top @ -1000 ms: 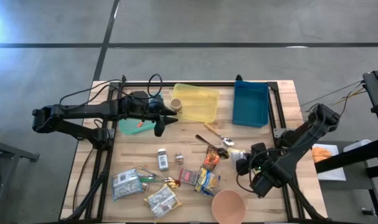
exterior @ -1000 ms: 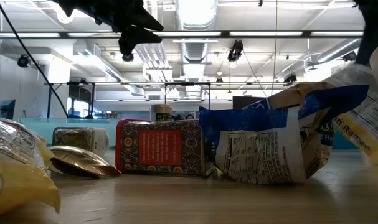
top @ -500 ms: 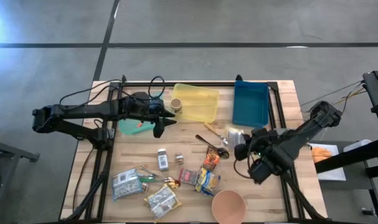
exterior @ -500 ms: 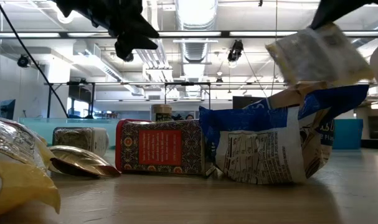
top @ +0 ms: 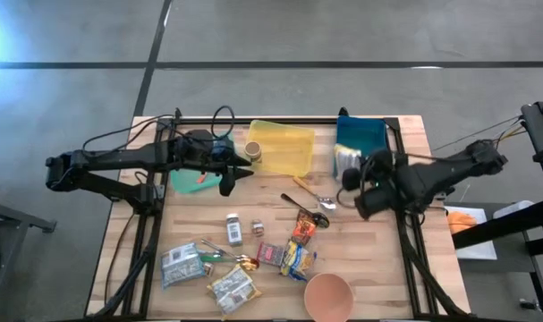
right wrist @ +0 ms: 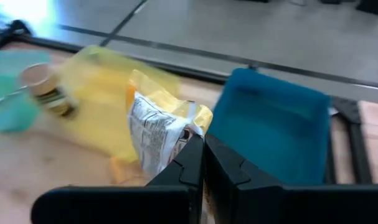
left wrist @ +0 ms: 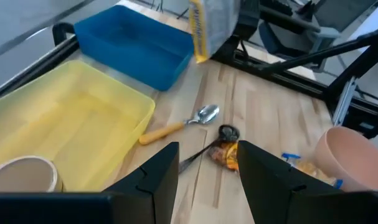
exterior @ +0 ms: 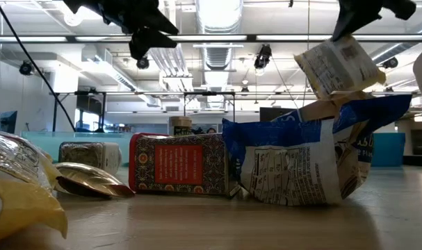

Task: Pick & Place Food Item
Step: Put the right yellow noodle pack into the blue bin

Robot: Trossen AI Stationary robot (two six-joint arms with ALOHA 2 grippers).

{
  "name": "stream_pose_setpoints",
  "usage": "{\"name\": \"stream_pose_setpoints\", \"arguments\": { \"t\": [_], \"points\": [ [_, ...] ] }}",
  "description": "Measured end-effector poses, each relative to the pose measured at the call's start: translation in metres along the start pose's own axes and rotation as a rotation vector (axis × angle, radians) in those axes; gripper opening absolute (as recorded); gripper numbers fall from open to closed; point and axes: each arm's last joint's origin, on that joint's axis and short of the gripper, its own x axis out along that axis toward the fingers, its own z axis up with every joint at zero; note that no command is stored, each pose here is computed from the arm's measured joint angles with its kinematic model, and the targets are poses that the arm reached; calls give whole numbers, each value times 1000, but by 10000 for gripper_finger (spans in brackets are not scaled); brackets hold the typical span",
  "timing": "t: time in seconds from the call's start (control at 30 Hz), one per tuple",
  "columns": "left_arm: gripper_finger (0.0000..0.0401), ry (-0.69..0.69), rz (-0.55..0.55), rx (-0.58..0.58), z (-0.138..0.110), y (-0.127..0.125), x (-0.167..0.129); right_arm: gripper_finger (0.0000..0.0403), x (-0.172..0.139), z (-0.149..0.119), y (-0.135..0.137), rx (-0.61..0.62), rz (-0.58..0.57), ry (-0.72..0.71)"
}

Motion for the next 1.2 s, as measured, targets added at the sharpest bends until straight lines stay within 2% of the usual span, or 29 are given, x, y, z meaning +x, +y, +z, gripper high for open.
{"name": "stream_pose_setpoints", "arguments": {
  "t": [0.2, 0.3, 0.63, 0.77, 0.9, 1.1, 1.2],
  "points": [
    [168, -6, -1, 0, 2, -1, -1, 8, 28, 8, -26, 44, -129, -3],
    [168, -9, -2, 1, 3, -1, -1, 8, 42, 5, -38, 82, -155, -7],
    [168, -23, -5, 2, 4, -1, -1, 8, 84, -5, -55, 219, -23, -40],
    [168, -23, -5, 2, 4, -1, -1, 8, 99, -9, -64, 251, -15, -31],
    [168, -23, -5, 3, 4, -1, -1, 8, 112, -14, -73, 266, -27, 19],
    [168, -23, -5, 3, 4, -1, -1, 8, 129, -15, -79, 273, 20, 131],
    [168, -22, -5, 3, 4, -1, -1, 8, 133, -14, -81, 281, 15, 142]
  ]
}}
